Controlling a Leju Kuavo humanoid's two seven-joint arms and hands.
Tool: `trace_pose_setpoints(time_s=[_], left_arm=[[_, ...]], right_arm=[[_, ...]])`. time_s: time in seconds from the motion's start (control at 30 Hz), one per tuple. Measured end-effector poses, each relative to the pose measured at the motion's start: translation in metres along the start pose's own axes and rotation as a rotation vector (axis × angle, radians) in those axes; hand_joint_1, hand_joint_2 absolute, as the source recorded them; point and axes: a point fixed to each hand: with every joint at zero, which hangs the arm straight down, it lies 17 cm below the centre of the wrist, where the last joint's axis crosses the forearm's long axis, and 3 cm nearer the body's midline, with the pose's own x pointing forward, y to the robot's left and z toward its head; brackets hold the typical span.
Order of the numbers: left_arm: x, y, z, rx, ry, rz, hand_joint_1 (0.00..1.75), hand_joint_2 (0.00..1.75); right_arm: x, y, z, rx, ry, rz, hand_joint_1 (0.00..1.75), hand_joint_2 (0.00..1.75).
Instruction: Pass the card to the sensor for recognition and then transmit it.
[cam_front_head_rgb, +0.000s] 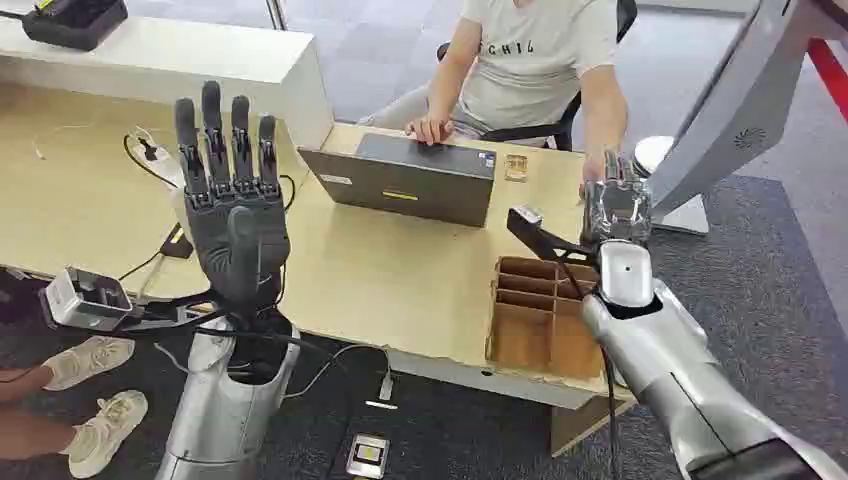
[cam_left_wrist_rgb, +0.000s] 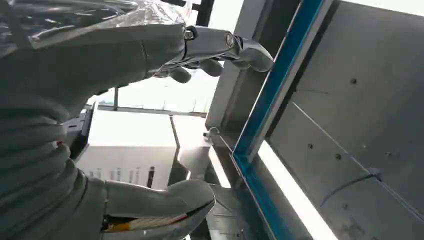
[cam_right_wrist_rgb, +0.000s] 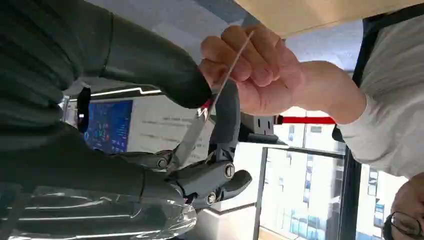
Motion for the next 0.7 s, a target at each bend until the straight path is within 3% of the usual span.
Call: trace_pose_setpoints(time_s=[0.7], left_arm=[[-0.001, 0.001, 0.0, 0.008, 0.001, -0.016, 0.0, 1.75]], right_arm=[[0.002, 0.016, 0.009, 0.018, -0.013, -0.066, 1.75, 1.75]])
